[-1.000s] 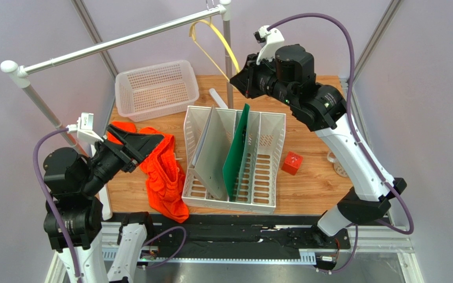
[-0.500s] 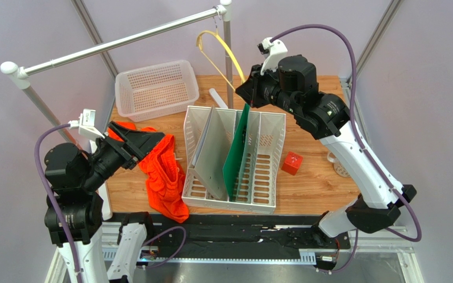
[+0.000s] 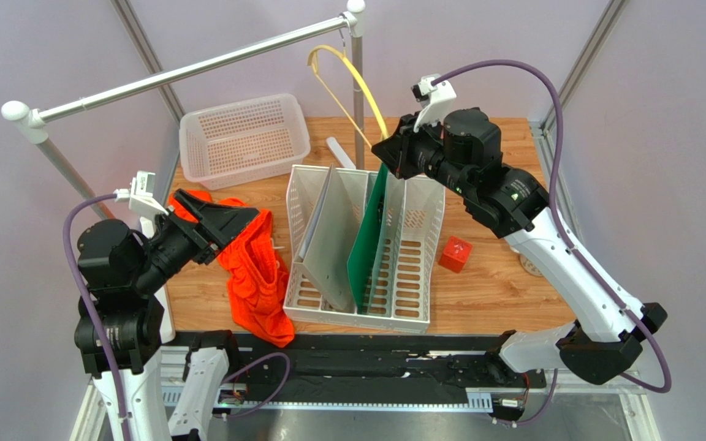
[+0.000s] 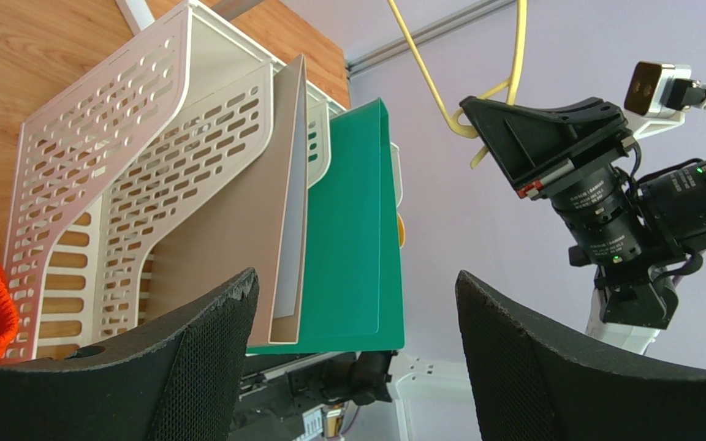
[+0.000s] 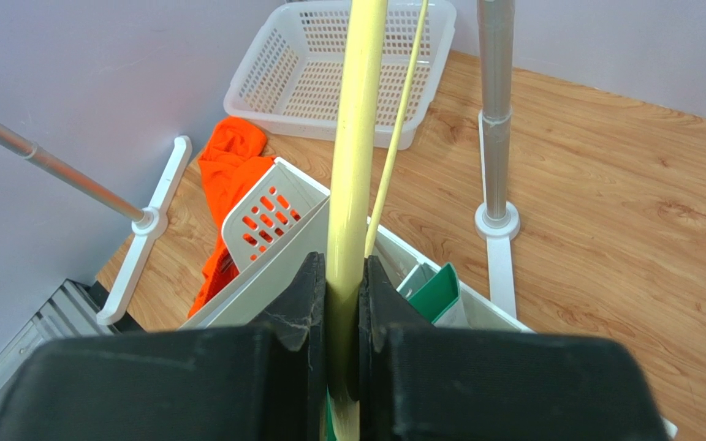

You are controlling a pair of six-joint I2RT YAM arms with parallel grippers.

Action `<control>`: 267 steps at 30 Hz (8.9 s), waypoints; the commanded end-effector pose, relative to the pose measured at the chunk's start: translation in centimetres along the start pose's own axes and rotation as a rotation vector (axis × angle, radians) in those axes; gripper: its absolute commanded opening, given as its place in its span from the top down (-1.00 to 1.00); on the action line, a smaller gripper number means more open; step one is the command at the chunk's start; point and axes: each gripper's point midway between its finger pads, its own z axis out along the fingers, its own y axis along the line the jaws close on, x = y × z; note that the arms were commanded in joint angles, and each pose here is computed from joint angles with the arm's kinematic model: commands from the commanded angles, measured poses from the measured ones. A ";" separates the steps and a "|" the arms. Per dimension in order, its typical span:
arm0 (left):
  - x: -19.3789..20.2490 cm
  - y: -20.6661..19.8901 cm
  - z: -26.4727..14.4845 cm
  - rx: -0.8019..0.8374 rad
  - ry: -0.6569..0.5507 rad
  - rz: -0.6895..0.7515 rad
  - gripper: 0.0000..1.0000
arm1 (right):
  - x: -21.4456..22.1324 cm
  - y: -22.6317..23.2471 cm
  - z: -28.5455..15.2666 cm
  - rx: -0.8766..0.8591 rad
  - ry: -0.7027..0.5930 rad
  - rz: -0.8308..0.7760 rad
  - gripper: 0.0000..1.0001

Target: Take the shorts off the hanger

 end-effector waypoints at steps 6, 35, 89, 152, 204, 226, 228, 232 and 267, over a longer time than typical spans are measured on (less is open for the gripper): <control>0.3 -0.6 -0.6 0.017 0.007 0.040 -0.64 | 1.1 -2.0 1.4 0.082 0.009 -0.050 0.36; 1.2 17.3 2.9 -0.758 0.186 -0.183 -0.74 | -0.9 -6.0 -11.9 0.352 0.024 0.105 -0.96; -2.5 37.0 15.6 -0.807 -0.187 -0.955 1.00 | 0.2 -12.6 -15.0 0.496 -0.007 0.094 -0.94; -27.9 28.9 37.0 -0.040 -0.298 -0.717 1.00 | -4.1 -14.2 -13.4 0.639 -0.203 0.246 -0.81; -15.5 15.5 27.7 -0.272 0.060 -0.407 -0.93 | 1.0 -11.7 -15.1 0.502 0.019 0.237 -0.84; 3.3 -0.3 -0.4 0.279 0.024 0.308 -0.99 | 13.2 -7.0 -14.8 0.240 0.104 0.736 -1.00; 5.8 -0.9 -3.4 0.371 -0.048 0.360 -0.99 | 14.1 -5.7 -15.9 0.149 0.065 0.783 -1.00; 9.7 0.4 -6.7 0.471 -0.129 0.302 -0.99 | 16.4 -4.9 -17.3 0.008 -0.048 0.835 -1.00; 9.3 22.0 8.2 0.146 -0.130 -0.342 -0.99 | 36.3 -13.1 -10.2 0.218 0.055 0.916 -1.00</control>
